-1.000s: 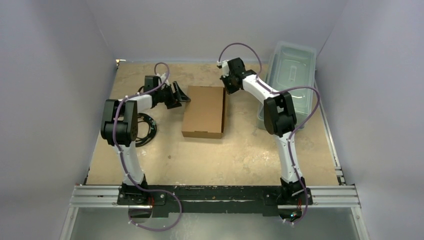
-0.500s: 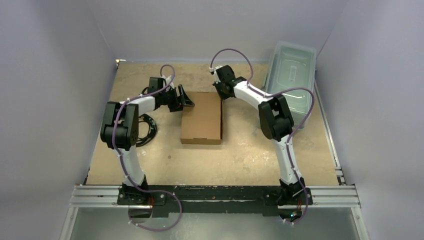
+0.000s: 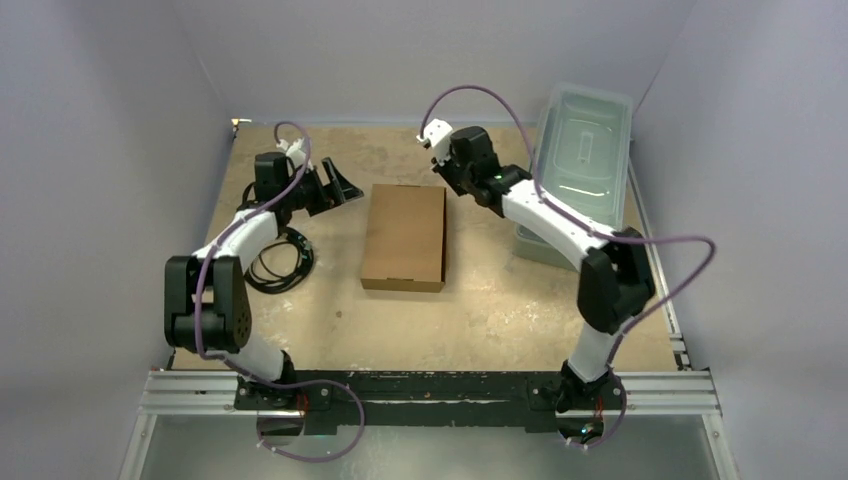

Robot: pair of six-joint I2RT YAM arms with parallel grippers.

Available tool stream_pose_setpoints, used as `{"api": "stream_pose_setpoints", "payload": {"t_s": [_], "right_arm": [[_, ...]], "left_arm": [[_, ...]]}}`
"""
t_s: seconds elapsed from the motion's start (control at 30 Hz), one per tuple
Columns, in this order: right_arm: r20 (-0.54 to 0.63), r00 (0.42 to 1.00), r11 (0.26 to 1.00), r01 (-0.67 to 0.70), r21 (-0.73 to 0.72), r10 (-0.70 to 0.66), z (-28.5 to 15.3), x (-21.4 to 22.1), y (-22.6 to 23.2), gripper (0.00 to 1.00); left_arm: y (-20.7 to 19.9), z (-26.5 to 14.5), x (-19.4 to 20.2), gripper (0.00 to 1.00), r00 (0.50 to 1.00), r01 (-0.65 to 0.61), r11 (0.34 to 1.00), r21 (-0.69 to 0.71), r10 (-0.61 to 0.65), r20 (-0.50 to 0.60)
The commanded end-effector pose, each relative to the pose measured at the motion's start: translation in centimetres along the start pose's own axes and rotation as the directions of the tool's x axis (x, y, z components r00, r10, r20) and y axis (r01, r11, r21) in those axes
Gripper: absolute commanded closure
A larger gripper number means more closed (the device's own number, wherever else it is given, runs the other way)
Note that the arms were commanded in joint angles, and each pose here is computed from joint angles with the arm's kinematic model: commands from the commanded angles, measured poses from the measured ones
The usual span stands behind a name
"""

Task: Fold the paper box

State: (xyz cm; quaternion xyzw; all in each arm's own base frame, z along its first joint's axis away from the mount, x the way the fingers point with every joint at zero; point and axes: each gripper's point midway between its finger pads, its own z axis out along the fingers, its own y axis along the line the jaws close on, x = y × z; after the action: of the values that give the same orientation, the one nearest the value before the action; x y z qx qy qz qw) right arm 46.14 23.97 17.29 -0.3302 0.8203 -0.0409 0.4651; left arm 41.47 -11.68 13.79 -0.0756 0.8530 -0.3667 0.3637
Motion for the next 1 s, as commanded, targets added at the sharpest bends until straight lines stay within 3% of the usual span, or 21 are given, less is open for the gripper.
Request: {"api": "stream_pose_setpoints", "payload": {"t_s": [0.0, 0.07, 0.13, 0.2, 0.23, 0.33, 0.4, 0.6, 0.73, 0.97], "right_arm": [[0.172, 0.967, 0.908, 0.236, -0.347, -0.186, -7.4, -0.7, 4.4, 0.8], [0.261, 0.933, 0.819, 0.344, -0.458, -0.246, -11.4, 1.3, 6.6, 0.74], [0.362, 0.904, 0.737, 0.403, -0.543, -0.228, -13.8, 3.5, 9.2, 0.59], [0.434, 0.869, 0.683, 0.468, -0.561, -0.238, -14.7, 6.1, 10.6, 0.56], [0.455, 0.862, 0.657, 0.477, -0.584, -0.221, -14.9, 7.6, 11.3, 0.59], [0.496, 0.84, 0.617, 0.514, -0.596, -0.221, -14.7, 10.2, 12.0, 0.88], [0.483, 0.835, 0.611, 0.531, -0.587, -0.262, -13.9, 11.1, 11.9, 0.97], [0.385, 0.805, 0.549, 0.59, -0.592, -0.451, -10.3, 14.3, 11.7, 1.0], [0.341, 0.799, 0.521, 0.587, -0.619, -0.495, -8.9, 14.7, 13.3, 1.0], [0.324, 0.797, 0.547, 0.591, -0.593, -0.509, -7.1, 13.0, 17.2, 1.0]], "left_arm": [[-1.5, -3.1, 0.2, 0.2, 0.992, -0.119, 0.992, -0.03, 0.12, 0.048], [-3.0, -5.6, -0.4, 0.2, 0.976, -0.174, 0.984, -0.04, 0.178, 0.123], [-3.5, -7.6, -0.3, 0.19, 0.963, -0.198, 0.978, -0.072, 0.207, 0.174], [-3.5, -8.5, 0.7, 0.21, 0.963, -0.19, 0.978, -0.081, 0.202, 0.18], [-3.2, -8.6, 1.6, 0.24, 0.968, -0.176, 0.981, -0.08, 0.187, 0.166], [-1.5, -7.9, 4.7, 0.36, 0.989, -0.123, 0.989, -0.086, 0.13, 0.078], [-0.8, -7.2, 6.2, 0.41, 0.995, -0.093, 0.992, -0.082, 0.095, 0.029], [-1.1, -4.7, 9.0, 0.45, 0.99, -0.111, 0.99, -0.085, 0.103, -0.091], [-0.8, -3.6, 10.6, 0.46, 0.981, -0.114, 0.99, -0.083, 0.1, -0.165], [0.1, -2.8, 13.2, 0.47, 0.961, -0.118, 0.987, -0.109, 0.086, -0.264]]}}
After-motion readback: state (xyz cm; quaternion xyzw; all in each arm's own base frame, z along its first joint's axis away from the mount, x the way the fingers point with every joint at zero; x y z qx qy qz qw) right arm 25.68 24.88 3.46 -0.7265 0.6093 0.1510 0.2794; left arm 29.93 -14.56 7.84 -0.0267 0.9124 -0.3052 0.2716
